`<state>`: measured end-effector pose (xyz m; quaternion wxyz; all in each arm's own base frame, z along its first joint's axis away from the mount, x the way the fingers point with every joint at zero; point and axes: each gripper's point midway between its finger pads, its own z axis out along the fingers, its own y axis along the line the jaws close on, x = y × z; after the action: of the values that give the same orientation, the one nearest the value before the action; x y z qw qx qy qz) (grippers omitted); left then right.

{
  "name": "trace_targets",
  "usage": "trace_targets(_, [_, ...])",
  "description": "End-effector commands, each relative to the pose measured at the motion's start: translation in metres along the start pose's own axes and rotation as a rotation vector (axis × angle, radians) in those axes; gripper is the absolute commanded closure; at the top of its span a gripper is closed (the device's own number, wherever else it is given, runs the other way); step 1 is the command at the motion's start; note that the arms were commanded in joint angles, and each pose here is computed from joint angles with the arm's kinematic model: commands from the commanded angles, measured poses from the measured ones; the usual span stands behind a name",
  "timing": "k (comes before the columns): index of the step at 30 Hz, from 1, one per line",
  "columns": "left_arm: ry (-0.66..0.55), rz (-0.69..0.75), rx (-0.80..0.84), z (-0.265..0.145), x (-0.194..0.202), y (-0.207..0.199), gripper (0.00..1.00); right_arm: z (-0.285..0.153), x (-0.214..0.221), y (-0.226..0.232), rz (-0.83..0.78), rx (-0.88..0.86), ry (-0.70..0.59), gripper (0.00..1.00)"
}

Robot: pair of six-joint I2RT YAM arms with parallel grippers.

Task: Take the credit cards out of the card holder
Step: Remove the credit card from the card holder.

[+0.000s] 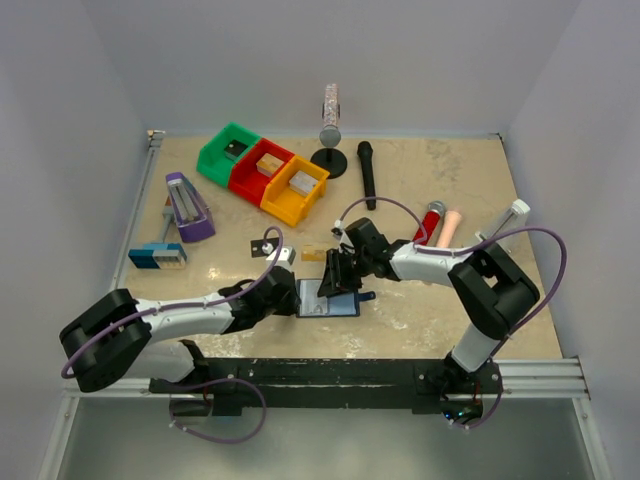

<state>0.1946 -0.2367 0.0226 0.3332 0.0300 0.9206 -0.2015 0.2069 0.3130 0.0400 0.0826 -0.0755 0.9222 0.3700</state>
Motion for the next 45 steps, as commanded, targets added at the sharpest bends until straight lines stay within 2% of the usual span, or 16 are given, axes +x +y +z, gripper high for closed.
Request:
trace_targets(1, [-0.036, -0.024, -0.013, 0.002, -0.006, 0.003, 0.88, -0.001, -0.007, 0.005, -0.021, -0.001, -0.024, 0.63])
trace_targets(12, [-0.024, -0.033, -0.040, 0.006, 0.001, 0.011, 0.93, -0.001, -0.004, -0.010, -0.025, 0.073, -0.015, 0.63])
trace_targets(30, [0.002, -0.037, -0.035, 0.011, 0.011, 0.012, 0.96, 0.005, 0.000, -0.017, 0.006, 0.084, -0.007, 0.62])
trace_targets(39, [0.021, -0.038, -0.029, 0.014, 0.016, 0.012, 0.97, 0.005, -0.006, 0.002, -0.020, -0.023, -0.037, 0.60])
trace_targets(45, [0.008, -0.044, -0.031, 0.011, 0.013, 0.013, 0.97, -0.001, -0.003, -0.008, -0.006, 0.038, -0.038, 0.61])
